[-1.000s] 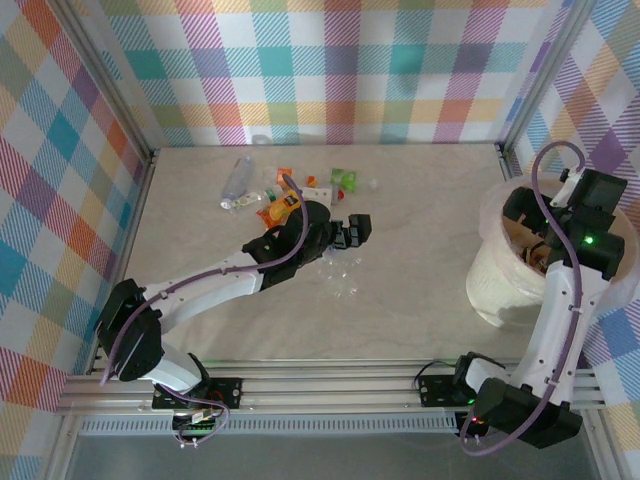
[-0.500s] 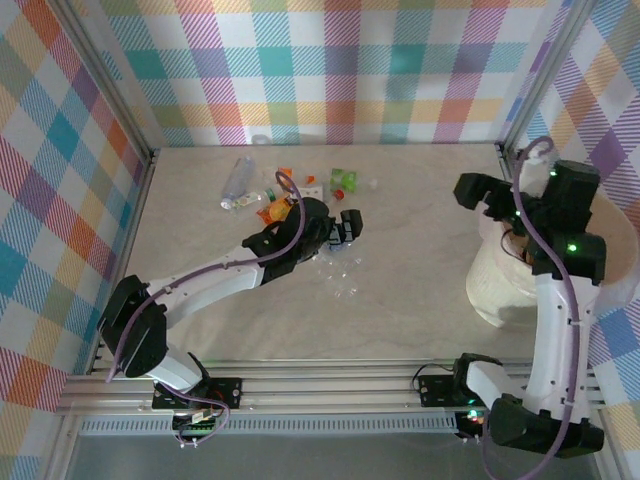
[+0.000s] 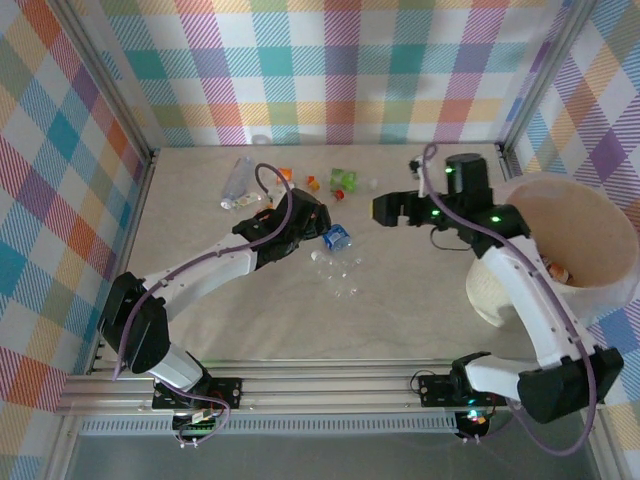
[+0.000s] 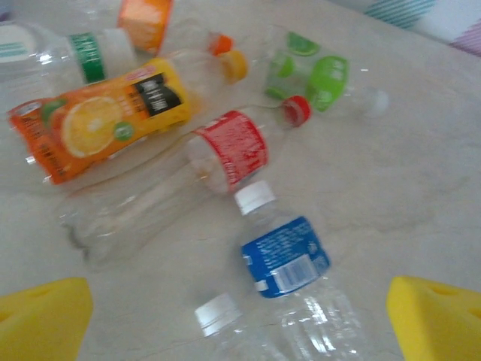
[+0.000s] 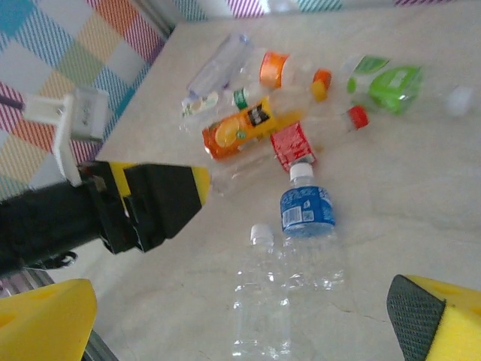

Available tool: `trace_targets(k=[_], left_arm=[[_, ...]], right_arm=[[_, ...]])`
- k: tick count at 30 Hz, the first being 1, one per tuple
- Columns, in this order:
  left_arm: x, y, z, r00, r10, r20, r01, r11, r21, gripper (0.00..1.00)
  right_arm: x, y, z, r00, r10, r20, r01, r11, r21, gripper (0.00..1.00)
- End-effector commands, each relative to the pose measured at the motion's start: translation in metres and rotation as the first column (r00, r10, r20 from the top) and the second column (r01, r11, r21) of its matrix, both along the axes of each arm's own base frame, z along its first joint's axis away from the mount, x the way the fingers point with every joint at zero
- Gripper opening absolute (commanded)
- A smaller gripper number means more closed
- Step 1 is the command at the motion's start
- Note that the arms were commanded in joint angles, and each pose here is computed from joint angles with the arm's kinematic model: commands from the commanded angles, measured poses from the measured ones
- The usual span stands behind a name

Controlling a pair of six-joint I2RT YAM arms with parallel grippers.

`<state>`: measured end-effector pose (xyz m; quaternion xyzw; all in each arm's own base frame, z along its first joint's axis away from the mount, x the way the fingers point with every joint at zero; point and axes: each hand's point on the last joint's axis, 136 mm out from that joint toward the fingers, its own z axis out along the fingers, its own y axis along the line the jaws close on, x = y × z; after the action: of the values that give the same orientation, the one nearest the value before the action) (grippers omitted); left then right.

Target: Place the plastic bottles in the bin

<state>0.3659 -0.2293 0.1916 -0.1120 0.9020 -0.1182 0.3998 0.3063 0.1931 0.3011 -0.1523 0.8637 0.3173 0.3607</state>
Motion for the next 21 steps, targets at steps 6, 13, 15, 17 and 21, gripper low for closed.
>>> trace_targets(k=[6,13,15,17,21], left_arm=[[-0.015,0.051,0.000,0.983,0.182,-0.032,-0.182,0.983,0.009,1.00],[-0.025,0.066,-0.005,0.972,0.231,-0.040,-0.232,0.973,-0.006,1.00],[-0.026,0.068,-0.005,0.971,0.235,-0.039,-0.235,0.972,-0.011,1.00],[-0.027,0.068,-0.006,0.970,0.239,-0.044,-0.239,0.971,-0.013,1.00],[-0.030,0.068,-0.012,0.967,0.246,-0.063,-0.248,0.968,-0.029,1.00]], right_arm=[[0.014,0.045,-0.077,1.000,-0.021,-0.020,0.020,0.997,-0.076,1.00],[0.028,0.054,-0.140,0.995,0.016,-0.094,-0.034,0.982,-0.183,0.96],[0.033,0.057,-0.156,0.993,0.026,-0.112,-0.050,0.974,-0.219,0.94],[0.038,0.062,-0.167,0.991,0.037,-0.126,-0.067,0.966,-0.248,0.92],[0.053,0.074,-0.184,0.993,0.028,-0.118,-0.064,0.950,-0.307,0.87]])
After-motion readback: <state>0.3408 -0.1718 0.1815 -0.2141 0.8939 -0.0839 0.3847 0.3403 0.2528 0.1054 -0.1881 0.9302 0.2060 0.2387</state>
